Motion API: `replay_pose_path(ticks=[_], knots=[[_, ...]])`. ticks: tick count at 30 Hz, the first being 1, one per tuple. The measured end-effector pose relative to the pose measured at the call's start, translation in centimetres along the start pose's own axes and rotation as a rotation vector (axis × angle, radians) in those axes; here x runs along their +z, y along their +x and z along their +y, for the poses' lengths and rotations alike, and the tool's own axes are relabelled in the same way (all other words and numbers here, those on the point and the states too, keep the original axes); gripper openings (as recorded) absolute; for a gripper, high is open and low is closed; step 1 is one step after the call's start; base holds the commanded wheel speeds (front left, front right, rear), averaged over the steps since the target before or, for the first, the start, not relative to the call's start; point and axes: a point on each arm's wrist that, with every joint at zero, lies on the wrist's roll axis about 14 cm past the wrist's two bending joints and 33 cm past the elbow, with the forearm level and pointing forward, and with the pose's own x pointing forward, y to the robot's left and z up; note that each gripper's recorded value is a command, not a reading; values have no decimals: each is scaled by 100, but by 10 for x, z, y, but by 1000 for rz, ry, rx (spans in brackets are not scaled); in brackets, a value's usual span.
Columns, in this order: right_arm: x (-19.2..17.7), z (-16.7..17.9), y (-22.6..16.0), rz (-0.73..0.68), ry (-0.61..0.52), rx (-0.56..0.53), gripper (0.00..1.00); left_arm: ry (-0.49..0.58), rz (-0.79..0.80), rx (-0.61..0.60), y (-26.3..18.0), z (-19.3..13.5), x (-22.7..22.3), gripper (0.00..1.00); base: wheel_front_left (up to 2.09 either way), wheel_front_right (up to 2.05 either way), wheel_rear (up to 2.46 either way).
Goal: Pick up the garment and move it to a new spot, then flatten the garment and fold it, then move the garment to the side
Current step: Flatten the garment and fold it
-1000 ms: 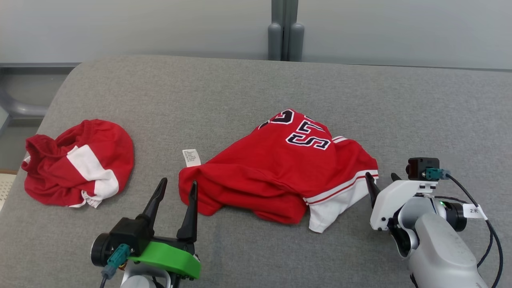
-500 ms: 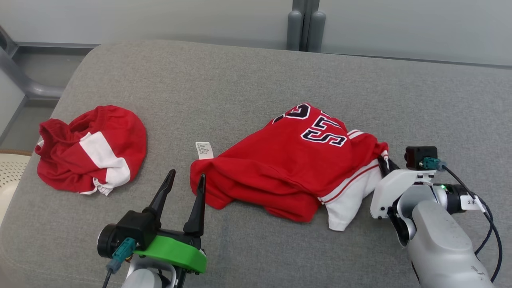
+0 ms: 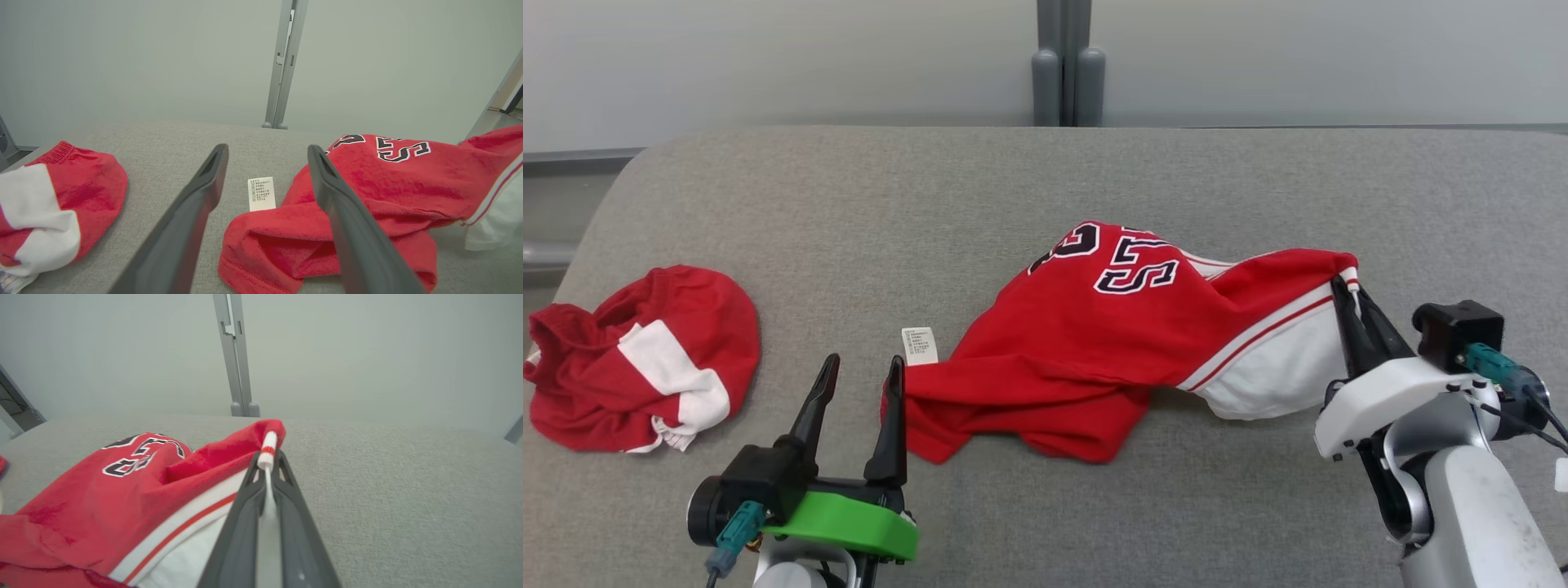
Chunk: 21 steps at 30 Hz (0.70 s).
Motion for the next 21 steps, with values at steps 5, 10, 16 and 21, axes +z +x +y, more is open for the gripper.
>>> replay_pose_path(ticks=[5, 10, 16, 21], knots=[[14, -24, -32, 6, 12, -79, 0, -6, 3, -43, 11, -13, -2, 100, 0, 0, 0], [-16, -64, -44, 100, 74, -197, 0, -13, 7, -82, 25, -24, -6, 100, 0, 0, 0], [-45, -92, -16, 172, 136, -272, 0, -15, 30, -110, 37, -29, -16, 100, 0, 0, 0], [-61, -101, 14, 210, 146, -305, 15, -8, 33, -98, 38, -23, -17, 100, 0, 0, 0]])
